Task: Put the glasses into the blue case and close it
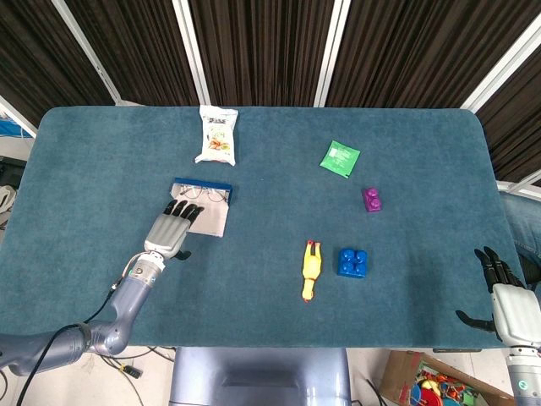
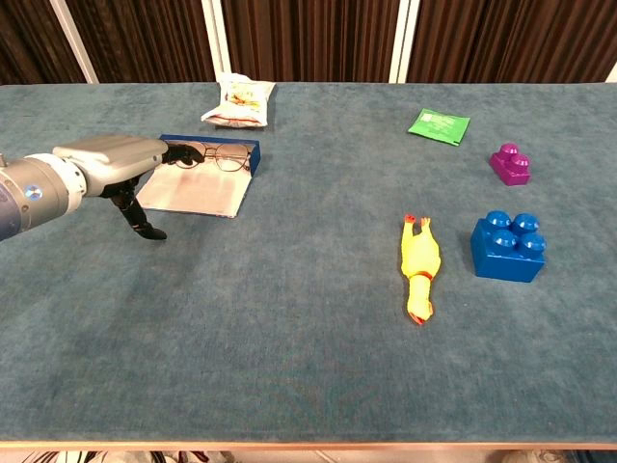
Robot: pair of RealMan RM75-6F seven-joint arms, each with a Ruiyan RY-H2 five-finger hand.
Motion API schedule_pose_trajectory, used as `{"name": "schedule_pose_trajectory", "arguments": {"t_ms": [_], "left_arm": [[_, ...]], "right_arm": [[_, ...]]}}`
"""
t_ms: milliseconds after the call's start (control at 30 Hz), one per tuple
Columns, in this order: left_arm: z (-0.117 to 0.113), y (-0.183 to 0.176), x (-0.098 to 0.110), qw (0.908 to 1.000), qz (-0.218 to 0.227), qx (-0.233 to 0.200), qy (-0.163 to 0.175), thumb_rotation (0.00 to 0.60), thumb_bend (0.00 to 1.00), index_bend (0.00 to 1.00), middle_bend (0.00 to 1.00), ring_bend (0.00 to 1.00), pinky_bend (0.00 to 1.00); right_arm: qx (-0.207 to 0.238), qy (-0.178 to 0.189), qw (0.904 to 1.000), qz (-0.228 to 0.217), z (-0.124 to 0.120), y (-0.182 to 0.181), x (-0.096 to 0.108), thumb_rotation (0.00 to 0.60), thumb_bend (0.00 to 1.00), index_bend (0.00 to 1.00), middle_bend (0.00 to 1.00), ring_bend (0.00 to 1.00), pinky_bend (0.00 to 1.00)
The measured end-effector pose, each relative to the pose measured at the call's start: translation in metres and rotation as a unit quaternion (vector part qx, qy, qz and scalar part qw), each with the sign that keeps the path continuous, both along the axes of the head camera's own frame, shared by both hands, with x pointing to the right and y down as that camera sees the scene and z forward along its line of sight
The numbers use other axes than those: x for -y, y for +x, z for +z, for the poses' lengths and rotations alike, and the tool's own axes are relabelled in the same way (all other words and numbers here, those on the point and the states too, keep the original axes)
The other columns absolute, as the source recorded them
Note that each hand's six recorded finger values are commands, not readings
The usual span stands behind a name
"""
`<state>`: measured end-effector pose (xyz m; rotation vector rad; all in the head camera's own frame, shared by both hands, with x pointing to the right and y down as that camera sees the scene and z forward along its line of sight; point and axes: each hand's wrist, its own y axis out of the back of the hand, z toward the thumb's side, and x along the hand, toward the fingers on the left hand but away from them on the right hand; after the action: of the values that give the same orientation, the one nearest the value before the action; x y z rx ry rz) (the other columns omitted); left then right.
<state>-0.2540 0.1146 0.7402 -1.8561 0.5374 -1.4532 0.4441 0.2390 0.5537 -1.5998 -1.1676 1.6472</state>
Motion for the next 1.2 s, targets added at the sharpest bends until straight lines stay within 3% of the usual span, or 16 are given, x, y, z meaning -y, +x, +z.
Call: {"name": "schedule_pose_trajectory", "arguments": {"t_ms": [467, 800, 1200], "left_arm": [[0.012, 0.006, 0.006, 0.9996, 0.012, -0.005, 0.025, 0.600, 0.34, 0.12, 0.10, 0.00, 0.02], [0.018, 0.010, 0.009, 0.9998, 0.014, 0.005, 0.015, 0.600, 0.22, 0.10, 0.09, 0.00, 0.01], [0.022, 0.018, 0.013, 1.0000, 0.002, 0.004, 0.007, 0.600, 0.21, 0.11, 0.09, 0.00, 0.01]], "right_arm": [[0.000, -0.004, 1.0000, 0.002, 0.001, 0.001, 0.000, 0.600, 0.18, 0.00, 0.00, 0.12, 0.27], [-0.006, -0.001, 1.0000, -0.005, 0.000, 0.000, 0.001, 0.600, 0.18, 0.00, 0.00, 0.12, 0.27], [-0.003, -0.002, 1.0000, -0.002, 0.001, 0.000, 0.001, 0.600, 0.18, 0.00, 0.00, 0.12, 0.27]]}}
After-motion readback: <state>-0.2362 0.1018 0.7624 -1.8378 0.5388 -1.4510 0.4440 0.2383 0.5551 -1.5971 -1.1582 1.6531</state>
